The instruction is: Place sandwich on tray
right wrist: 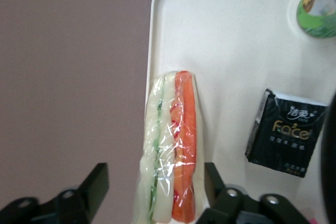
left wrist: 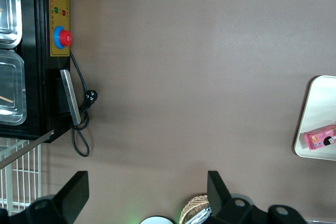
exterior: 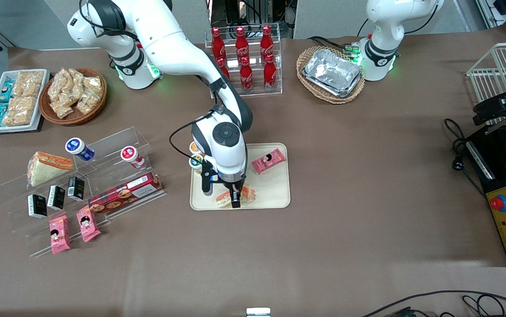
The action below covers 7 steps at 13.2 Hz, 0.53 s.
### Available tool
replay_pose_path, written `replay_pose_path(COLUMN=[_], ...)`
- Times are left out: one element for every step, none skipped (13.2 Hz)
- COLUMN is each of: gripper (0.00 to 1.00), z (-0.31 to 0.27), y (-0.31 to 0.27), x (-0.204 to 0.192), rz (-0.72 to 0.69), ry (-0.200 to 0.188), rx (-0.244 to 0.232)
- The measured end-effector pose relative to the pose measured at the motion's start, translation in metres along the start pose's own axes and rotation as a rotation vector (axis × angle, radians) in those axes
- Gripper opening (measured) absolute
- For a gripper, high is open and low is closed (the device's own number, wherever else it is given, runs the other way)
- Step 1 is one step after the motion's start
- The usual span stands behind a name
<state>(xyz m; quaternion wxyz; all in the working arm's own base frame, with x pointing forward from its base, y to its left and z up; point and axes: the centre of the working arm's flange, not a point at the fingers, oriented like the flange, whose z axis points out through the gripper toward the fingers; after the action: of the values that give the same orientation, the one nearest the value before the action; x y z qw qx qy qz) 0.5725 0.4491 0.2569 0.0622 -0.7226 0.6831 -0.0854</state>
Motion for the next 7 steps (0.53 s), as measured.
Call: replay_pose_path(gripper=[0.92,1.0,1.0,1.0,1.0,1.0,1.0], z=[-0.006,-0.013,-0.021,-0.033,-0.049,-0.069,-0.091], y=[-0.002,-0.005,-0.007,-0.01,-0.014,-0.021,-0.031], x=[0.002,0.004,0.006,0.007,0.01,0.017,0.031], rz=[0.001,0.003,0.006,0.01,0.017,0.018,0.006], ry=[0.002,-0.001,-0.006,-0.013,-0.016,-0.022,-0.029], rx=[-0.005,-0.006,-0.004,-0.004,-0.011,-0.014,-0.019])
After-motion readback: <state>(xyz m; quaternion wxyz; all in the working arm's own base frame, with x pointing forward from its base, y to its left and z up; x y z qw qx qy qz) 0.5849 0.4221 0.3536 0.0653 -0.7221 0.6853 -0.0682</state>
